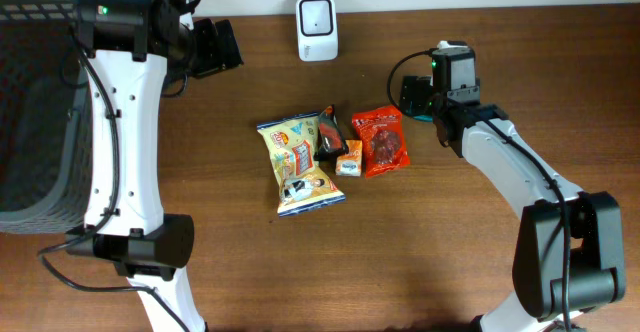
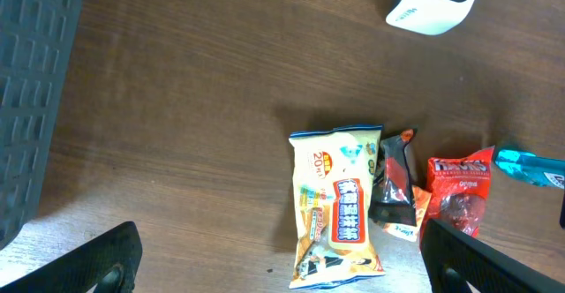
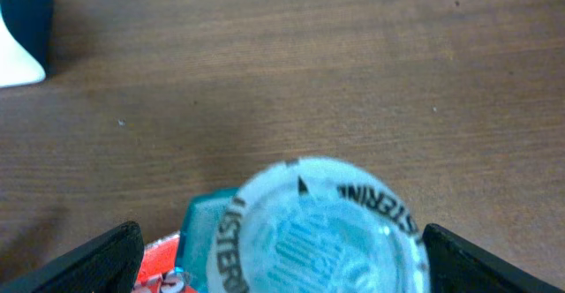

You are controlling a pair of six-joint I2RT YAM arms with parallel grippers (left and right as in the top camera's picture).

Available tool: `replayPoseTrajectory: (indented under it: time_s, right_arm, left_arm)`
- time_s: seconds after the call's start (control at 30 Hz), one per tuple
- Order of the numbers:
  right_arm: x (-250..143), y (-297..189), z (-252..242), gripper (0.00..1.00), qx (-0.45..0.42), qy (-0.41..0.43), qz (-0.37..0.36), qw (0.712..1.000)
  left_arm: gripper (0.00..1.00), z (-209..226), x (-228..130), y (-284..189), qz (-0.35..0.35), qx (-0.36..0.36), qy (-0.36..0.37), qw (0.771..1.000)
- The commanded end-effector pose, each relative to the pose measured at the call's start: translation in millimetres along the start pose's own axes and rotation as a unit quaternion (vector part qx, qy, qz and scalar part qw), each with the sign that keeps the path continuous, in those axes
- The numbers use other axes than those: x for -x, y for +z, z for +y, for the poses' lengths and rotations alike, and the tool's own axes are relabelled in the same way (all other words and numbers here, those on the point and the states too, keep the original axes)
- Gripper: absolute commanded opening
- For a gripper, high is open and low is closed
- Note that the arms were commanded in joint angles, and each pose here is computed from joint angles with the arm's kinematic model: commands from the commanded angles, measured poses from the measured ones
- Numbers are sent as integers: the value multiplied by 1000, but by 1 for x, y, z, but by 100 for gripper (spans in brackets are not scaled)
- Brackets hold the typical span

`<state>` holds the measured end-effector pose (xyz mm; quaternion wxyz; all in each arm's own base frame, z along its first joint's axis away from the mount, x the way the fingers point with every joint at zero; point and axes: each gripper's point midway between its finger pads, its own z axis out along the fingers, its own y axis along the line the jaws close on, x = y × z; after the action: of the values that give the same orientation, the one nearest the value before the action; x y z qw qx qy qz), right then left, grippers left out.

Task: Scan the item barcode
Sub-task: 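Lift the blue mouthwash bottle and carry it toward the white scanner, then hold the mouthwash bottle in front of the white scanner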

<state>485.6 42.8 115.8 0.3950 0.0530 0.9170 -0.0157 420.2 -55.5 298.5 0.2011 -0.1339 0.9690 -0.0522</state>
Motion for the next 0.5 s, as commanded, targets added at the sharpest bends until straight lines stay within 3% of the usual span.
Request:
replayPoseTrajectory:
  time_s: [0.0, 0.2, 0.47]
  right_arm:
    - [0, 6, 2, 98, 5, 3, -2, 1000]
    - [-7, 21, 2, 99, 2, 3, 2, 1000]
    - [-3, 20, -1, 76, -7, 61, -6, 998]
  left_arm:
    - [99, 2, 1, -11, -11, -5, 3, 1000]
    - [99, 2, 1, -11, -11, -5, 3, 1000]
    - [99, 2, 1, -11, -11, -5, 3, 1000]
